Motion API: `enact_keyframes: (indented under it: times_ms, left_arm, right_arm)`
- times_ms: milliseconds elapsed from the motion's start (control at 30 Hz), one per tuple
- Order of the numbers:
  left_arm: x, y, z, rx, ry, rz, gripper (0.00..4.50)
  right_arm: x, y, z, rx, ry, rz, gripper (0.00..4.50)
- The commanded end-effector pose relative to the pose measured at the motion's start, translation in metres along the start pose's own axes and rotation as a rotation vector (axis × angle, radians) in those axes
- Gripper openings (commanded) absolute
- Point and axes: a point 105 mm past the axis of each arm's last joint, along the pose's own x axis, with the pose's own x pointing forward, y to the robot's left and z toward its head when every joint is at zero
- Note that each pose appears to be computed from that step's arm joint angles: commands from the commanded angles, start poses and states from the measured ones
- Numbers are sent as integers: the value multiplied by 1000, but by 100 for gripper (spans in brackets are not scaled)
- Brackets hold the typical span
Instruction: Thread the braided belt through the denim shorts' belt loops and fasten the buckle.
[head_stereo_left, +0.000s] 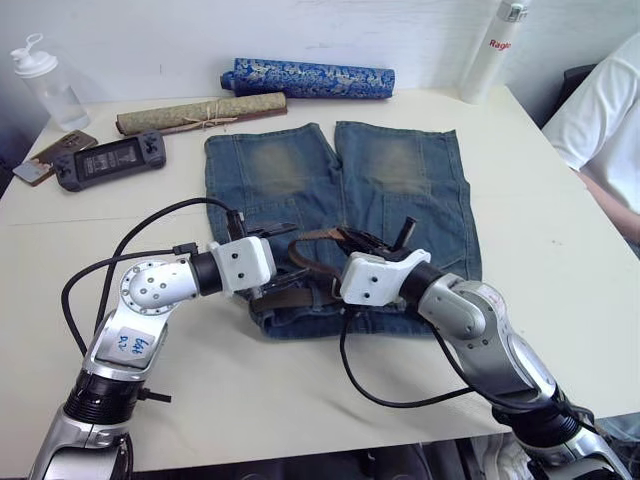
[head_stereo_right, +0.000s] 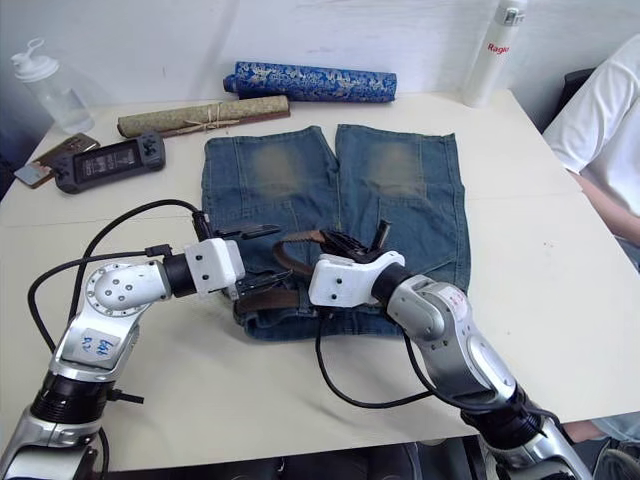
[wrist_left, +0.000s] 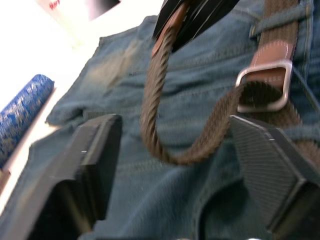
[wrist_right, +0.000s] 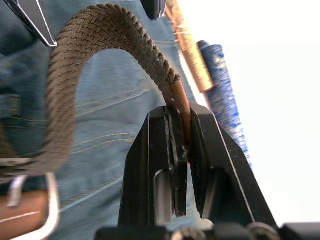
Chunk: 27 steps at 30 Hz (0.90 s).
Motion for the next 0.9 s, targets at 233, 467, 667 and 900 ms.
enact_keyframes:
  times_ms: [233,467,667,900]
  left_arm:
    - [4,8,13,103,25,91,370]
    - [4,6,6,102,57,81,346]
    - [3,2,7,84,52,68,100]
    - [1,4,2,75,74,94,6]
  right_arm:
    - [6,-4,17,-106,-75,-48,0]
    - [7,-3,18,-91,-87,-49,0]
    - [6,-5,17,-79,-79,-58,0]
    - [5,-4,17,-55,-80,-55,0]
